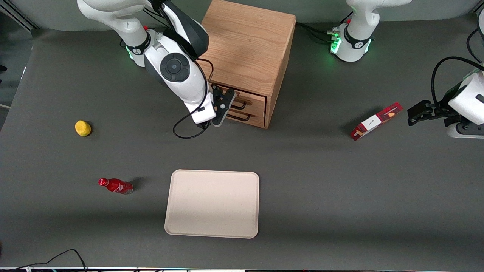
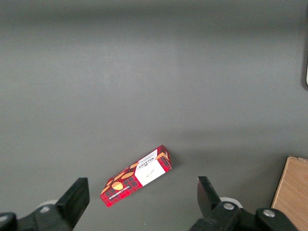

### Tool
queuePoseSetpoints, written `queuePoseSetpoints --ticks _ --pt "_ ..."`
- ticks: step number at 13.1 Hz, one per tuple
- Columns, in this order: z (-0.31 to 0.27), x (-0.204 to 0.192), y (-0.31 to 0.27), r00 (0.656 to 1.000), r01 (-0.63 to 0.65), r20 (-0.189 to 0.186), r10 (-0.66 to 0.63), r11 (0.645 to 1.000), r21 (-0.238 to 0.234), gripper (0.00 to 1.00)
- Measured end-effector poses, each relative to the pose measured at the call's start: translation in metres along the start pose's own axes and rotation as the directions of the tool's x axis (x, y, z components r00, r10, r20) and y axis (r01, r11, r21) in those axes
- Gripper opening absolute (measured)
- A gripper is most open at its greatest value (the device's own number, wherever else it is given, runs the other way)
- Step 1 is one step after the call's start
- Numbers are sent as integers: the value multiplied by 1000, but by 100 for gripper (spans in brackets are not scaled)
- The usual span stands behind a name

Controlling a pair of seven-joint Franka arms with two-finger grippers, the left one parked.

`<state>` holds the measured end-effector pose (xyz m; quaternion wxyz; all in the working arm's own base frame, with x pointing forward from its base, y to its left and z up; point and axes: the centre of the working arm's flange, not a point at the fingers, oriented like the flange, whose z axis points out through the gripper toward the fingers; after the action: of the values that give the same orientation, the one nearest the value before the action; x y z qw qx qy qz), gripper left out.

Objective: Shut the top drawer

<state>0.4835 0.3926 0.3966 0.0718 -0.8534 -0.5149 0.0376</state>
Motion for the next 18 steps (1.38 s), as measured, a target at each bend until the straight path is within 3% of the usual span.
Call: queuePoseSetpoints --ticks 10,14,18 --pt "-19 -2 -9 999 -26 -19 26 1000 17 100" --pt "-50 -6 -16 999 -37 -7 37 998 43 100" --pt "-86 -9 -7 997 -73 -28 74 997 31 100"
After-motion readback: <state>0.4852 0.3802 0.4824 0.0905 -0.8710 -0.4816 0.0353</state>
